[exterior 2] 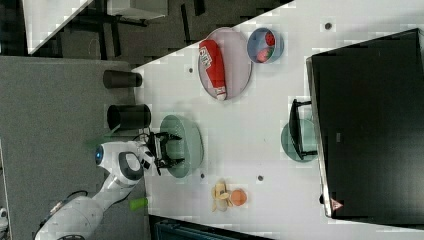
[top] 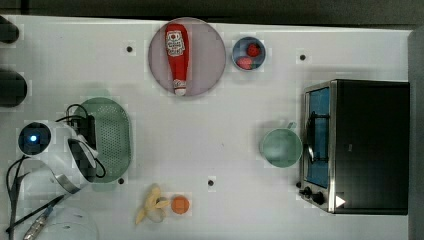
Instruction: Drag strainer right to left.
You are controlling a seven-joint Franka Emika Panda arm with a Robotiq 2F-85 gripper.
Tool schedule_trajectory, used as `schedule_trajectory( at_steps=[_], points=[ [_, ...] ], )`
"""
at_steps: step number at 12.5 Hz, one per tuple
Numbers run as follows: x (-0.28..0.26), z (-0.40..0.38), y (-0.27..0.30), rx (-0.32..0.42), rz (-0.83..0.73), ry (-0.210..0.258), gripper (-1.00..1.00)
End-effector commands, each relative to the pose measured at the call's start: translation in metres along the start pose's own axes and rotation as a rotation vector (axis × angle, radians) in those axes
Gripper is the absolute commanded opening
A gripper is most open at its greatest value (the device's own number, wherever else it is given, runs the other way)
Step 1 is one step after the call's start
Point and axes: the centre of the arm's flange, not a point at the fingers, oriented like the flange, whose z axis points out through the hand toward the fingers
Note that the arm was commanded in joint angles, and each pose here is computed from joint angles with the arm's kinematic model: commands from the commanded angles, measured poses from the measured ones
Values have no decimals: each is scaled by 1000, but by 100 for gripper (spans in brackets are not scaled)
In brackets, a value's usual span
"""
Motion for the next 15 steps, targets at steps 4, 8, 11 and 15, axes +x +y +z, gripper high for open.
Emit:
schedule_trajectory(
  at_steps=[4,8,11,15],
  points=[
    [-20,-4,-3,20,57,-21,100],
    [-27,-8,-8,37,113,-35,100],
    [-21,-28,-14,40,38,-9,100],
    [14,-129,-31,22,-227,41,100]
  ],
)
